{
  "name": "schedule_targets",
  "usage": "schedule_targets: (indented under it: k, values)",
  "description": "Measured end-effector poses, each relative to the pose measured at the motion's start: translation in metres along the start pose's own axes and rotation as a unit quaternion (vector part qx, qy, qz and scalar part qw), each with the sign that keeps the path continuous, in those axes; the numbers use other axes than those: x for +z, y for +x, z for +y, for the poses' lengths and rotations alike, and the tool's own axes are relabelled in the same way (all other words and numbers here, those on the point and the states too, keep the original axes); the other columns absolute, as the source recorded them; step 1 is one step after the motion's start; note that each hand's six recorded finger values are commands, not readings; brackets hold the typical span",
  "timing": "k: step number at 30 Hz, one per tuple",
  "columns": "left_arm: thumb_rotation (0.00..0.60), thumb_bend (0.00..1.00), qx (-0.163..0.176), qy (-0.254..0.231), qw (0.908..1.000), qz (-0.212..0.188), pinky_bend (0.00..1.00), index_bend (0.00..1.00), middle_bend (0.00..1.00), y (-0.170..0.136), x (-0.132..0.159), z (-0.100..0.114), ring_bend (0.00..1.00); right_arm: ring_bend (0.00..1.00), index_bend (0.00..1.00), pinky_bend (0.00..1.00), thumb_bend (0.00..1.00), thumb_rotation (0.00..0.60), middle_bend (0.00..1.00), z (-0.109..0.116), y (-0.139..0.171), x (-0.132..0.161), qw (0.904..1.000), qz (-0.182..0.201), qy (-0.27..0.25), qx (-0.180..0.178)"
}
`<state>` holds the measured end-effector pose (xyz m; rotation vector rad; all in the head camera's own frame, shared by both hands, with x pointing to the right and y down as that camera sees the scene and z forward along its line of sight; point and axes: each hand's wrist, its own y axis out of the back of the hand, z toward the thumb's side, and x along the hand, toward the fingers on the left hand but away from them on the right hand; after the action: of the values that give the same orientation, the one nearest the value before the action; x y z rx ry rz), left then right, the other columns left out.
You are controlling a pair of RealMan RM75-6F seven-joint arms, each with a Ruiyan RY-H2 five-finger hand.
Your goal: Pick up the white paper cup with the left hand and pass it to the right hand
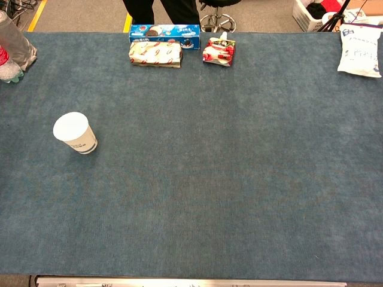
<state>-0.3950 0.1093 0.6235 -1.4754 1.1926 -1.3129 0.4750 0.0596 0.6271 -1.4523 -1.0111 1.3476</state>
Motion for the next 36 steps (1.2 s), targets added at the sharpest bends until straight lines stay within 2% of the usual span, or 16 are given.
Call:
schedule_targets:
  k: [4,14,16,19,23,29,36]
  values:
    - [0.6,0.11,0.0,-0.002,0.9999,0.012,0.62,0.34,0.39,-0.005,-0.006,0.002,0.35,0.32,0.21,0.48,0.26,0.6,0.23,-0.001,-0.006,0.002,1.0,0.004,-0.003,0.0]
    - [0.6,0.11,-0.001,-0.006,1.0,0.002,0.63,0.34,0.39,-0.007,0.005,0.001,0.35,0.32,0.21,0.48,0.26,0.6,0.23,0.0,-0.012,0.006,0.9998,0.014,-0.012,-0.004]
    - [0.6,0.07,-0.006,-0.017,0.9998,-0.002,0.63,0.32,0.38,-0.007,0.01,0.0,0.34,0.32,0.21,0.48,0.26,0.6,0.23,0.002,-0.01,0.006,0.9998,0.016,-0.013,-0.007]
    - [0.6,0.01,-0.024,-0.042,0.9988,-0.004,0.62,0.28,0.34,-0.009,0.017,-0.004,0.31,0.32,0.21,0.48,0.26,0.6,0.23,0.007,-0.008,0.007,0.9996,0.018,-0.016,-0.014]
    - [0.6,0.0,-0.054,-0.071,0.9959,-0.012,0.56,0.2,0.21,-0.009,0.029,-0.009,0.21,0.32,0.21,0.48,0.26,0.6,0.23,0.013,-0.007,0.008,0.9994,0.019,-0.02,-0.023]
    - [0.6,0.0,-0.097,-0.068,0.9918,-0.047,0.47,0.13,0.04,-0.005,0.059,-0.015,0.1,0.32,0.21,0.48,0.26,0.6,0.23,0.025,-0.007,0.011,0.999,0.023,-0.019,-0.035]
    - [0.6,0.0,-0.131,-0.062,0.9859,-0.084,0.44,0.12,0.0,0.004,0.093,-0.024,0.09,0.32,0.21,0.48,0.26,0.6,0.23,0.026,-0.003,0.005,0.9991,0.015,-0.02,-0.034]
